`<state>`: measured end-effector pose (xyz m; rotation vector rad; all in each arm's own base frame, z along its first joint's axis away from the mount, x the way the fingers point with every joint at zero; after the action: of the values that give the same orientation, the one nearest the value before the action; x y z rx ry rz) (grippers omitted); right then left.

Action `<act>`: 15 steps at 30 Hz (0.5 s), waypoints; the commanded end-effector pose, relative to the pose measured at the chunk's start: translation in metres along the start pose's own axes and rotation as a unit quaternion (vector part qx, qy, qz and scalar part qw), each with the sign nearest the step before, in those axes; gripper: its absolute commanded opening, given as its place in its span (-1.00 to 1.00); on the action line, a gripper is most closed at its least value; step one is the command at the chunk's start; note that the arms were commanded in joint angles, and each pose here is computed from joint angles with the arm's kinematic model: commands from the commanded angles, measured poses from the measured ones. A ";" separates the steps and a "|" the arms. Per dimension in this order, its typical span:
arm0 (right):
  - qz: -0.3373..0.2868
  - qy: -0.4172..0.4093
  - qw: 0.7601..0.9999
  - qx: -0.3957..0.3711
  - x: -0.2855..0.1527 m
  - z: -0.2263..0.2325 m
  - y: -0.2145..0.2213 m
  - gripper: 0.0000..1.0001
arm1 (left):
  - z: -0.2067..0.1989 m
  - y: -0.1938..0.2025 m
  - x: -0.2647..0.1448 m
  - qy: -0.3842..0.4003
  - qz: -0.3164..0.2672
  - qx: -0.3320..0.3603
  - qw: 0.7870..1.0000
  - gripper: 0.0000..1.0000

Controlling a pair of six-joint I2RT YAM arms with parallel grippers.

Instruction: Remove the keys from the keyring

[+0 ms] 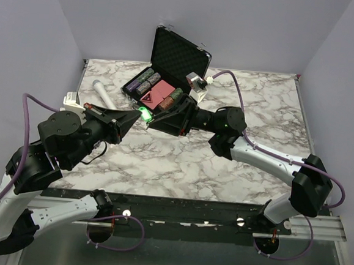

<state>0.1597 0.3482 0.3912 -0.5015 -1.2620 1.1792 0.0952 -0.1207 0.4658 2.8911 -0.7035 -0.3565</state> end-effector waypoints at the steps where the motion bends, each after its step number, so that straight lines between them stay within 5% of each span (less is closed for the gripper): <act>1: -0.010 -0.029 0.999 -0.020 0.003 0.013 -0.010 -0.33 | -0.002 -0.001 -0.002 0.010 0.002 -0.012 1.000 -1.00; 15: -0.019 -0.036 0.999 -0.024 0.003 0.017 -0.014 -0.28 | -0.001 -0.001 -0.002 0.005 0.001 -0.010 1.000 -1.00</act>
<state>0.1587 0.3473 0.3936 -0.4923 -1.2763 1.1716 0.0940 -0.1193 0.4671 2.8764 -0.7015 -0.3441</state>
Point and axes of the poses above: each gripper's point midway between its finger pads, its own x axis out along the fingers, its own z axis along the line the jaws close on, y = z × x, the point moved 8 cm from there along -x, back along the fingers, and after that the axes turned 11 degrees about -x, right-handed, at the moved point
